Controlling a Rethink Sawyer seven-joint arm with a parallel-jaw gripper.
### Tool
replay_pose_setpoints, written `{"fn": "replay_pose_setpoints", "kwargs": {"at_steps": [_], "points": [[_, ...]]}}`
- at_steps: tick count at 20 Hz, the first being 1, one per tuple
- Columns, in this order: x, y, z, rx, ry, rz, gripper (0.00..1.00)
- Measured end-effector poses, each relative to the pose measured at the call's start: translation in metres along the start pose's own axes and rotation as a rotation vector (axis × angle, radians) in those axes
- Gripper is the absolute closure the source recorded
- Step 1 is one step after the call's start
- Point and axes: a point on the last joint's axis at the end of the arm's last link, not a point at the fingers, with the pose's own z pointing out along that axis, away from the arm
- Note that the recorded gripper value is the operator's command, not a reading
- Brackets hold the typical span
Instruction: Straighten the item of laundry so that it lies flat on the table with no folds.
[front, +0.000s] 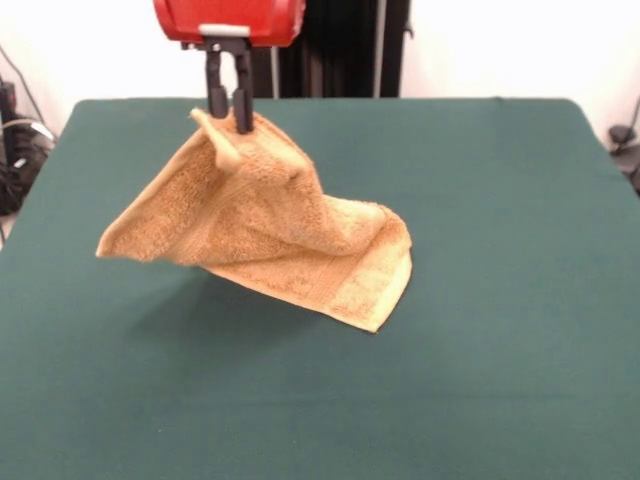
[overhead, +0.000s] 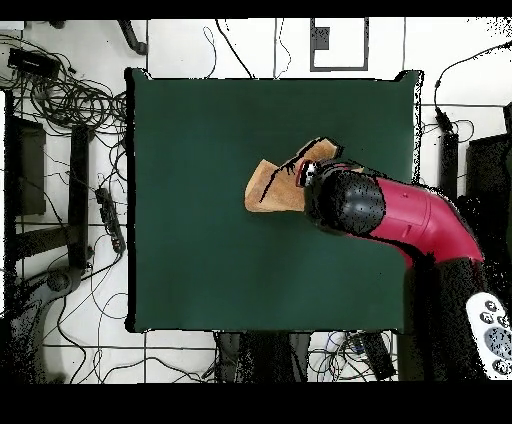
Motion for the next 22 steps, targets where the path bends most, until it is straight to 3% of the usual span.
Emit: {"fn": "replay_pose_setpoints", "kwargs": {"at_steps": [22], "points": [[0.0097, -0.0089, 0.0071, 0.019, -0.015, -0.026, 1.00]]}}
